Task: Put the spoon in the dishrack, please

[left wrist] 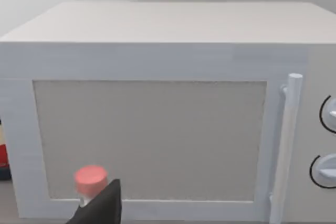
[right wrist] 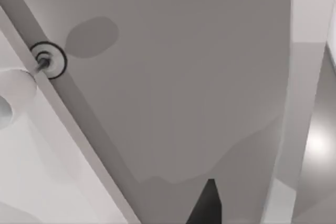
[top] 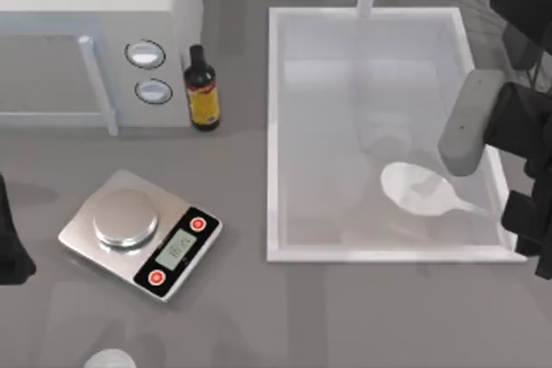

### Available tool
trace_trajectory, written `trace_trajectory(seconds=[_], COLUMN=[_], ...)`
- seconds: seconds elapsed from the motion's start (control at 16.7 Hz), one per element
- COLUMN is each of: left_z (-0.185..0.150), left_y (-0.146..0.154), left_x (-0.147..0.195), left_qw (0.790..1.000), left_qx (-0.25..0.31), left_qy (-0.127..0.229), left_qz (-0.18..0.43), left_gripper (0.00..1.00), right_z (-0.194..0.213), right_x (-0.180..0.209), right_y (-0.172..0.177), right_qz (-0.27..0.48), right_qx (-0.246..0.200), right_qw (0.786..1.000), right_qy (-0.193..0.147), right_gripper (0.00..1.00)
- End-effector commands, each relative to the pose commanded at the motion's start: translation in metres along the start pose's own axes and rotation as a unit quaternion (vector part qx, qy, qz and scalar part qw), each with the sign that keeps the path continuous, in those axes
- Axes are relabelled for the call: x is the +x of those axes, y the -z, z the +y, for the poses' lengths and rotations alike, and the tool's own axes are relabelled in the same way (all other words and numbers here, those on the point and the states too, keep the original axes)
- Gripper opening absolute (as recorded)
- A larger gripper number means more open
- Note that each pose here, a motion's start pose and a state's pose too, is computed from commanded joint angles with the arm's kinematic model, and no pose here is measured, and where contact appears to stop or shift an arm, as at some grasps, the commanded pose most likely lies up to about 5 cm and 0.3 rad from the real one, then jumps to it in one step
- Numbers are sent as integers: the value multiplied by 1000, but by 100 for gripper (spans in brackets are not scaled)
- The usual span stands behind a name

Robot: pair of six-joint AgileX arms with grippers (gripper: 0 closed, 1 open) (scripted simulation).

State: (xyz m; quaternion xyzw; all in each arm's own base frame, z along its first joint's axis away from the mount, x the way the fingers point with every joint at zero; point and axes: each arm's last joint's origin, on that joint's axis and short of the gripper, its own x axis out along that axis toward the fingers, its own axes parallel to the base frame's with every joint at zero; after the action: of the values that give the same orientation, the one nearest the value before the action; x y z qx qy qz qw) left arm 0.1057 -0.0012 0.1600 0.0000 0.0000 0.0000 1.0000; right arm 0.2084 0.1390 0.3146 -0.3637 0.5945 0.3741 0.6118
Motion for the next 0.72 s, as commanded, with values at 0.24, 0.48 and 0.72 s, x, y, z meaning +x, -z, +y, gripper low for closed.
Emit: trace_trajectory(seconds=[0.24, 0.48, 0.72], left_z=[0, 0, 0], left_y=[0, 0, 0], left_x=[0, 0, 0], left_qw=[1000, 1000, 1000], left_qx=[0, 0, 0], left_qy=[0, 0, 0], left_qz=[0, 0, 0], left_gripper=[100, 100, 100], right_z=[0, -20, -64], right_x=[1, -6, -20], right_y=[-1, 10, 42], right_qz=[1, -68, -213], right_qx=[0, 66, 202], right_qw=[1000, 995, 955], right_qy=[-1, 11, 52], right_gripper=[0, 0, 0])
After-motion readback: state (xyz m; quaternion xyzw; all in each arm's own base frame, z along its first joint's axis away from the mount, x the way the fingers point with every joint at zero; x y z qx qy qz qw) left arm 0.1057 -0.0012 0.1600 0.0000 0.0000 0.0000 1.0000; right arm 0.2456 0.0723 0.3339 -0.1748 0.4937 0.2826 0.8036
